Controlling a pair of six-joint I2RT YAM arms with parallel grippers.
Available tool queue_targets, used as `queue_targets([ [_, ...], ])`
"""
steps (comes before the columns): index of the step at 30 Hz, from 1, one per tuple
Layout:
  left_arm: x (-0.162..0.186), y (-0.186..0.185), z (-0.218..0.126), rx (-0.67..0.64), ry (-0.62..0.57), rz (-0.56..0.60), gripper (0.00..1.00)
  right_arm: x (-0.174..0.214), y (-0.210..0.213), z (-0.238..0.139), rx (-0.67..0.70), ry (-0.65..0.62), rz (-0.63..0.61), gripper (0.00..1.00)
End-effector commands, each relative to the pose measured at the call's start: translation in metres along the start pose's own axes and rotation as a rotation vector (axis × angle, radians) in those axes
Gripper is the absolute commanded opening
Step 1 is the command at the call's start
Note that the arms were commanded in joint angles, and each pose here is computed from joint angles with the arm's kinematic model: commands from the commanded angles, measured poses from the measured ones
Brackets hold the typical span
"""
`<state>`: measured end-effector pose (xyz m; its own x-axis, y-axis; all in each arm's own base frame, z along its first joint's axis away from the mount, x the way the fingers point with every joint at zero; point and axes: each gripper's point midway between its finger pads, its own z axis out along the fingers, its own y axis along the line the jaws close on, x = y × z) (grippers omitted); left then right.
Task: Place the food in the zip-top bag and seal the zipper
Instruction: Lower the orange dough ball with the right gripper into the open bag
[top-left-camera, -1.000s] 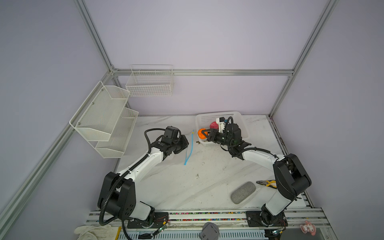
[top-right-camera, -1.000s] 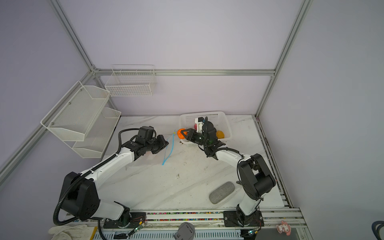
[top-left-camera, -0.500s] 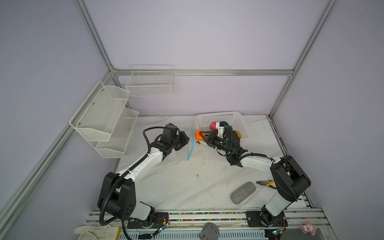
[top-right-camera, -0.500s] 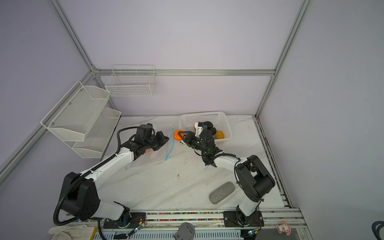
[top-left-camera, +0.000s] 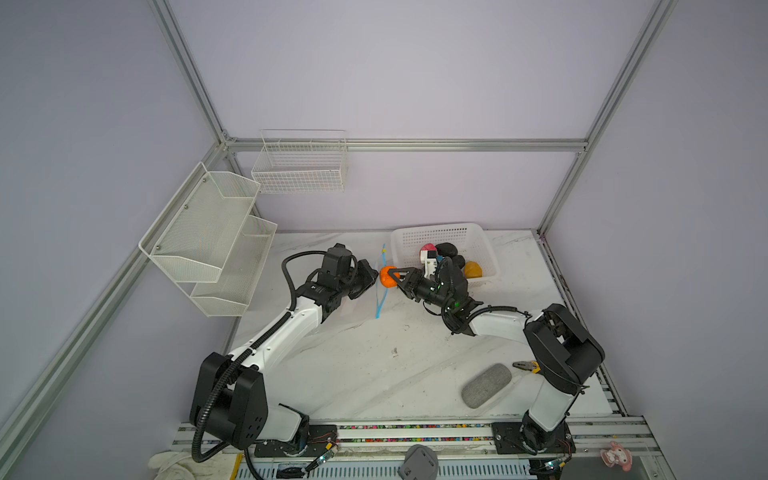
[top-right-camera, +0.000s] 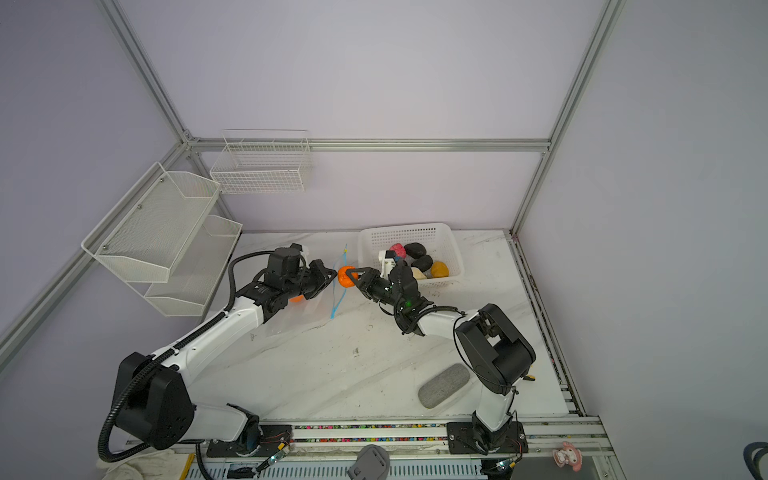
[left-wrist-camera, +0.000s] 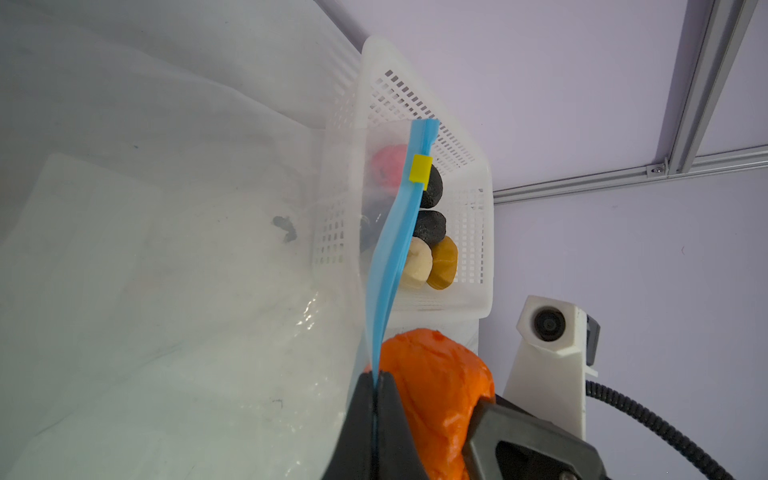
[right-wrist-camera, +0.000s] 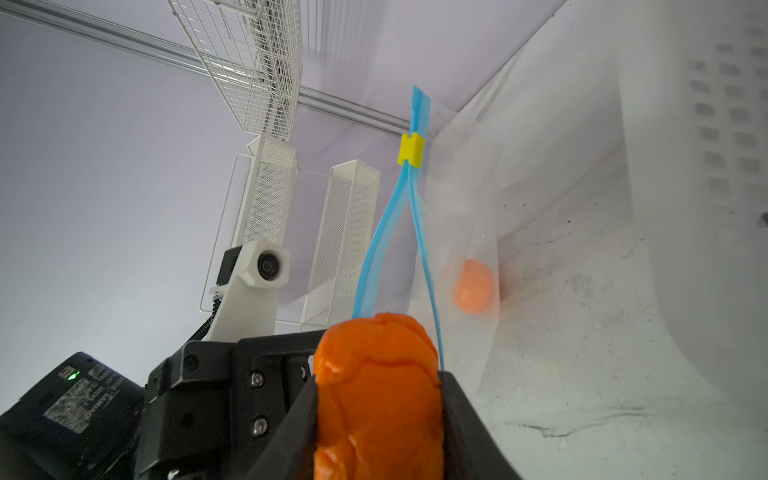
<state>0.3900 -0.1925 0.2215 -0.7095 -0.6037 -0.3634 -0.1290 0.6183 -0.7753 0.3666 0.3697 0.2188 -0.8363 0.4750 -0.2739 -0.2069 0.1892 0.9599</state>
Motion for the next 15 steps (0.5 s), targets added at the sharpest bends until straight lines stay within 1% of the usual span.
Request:
queue_targets([
  [1, -0.016, -0.031, -0.015, 0.095, -0.045, 0.003, 0.00, -0.001, 0.022, 0.004, -0.074, -0.002, 0.006, 0.36],
  [8, -0.016, -0.029, -0.016, 0.092, -0.049, 0.002, 0.00, -0.004, 0.033, 0.001, -0.081, -0.021, -0.006, 0.36],
  [15, -0.017, -0.033, -0.021, 0.101, -0.053, 0.012, 0.00, 0.012, 0.005, 0.011, 0.000, 0.026, -0.009, 0.35],
])
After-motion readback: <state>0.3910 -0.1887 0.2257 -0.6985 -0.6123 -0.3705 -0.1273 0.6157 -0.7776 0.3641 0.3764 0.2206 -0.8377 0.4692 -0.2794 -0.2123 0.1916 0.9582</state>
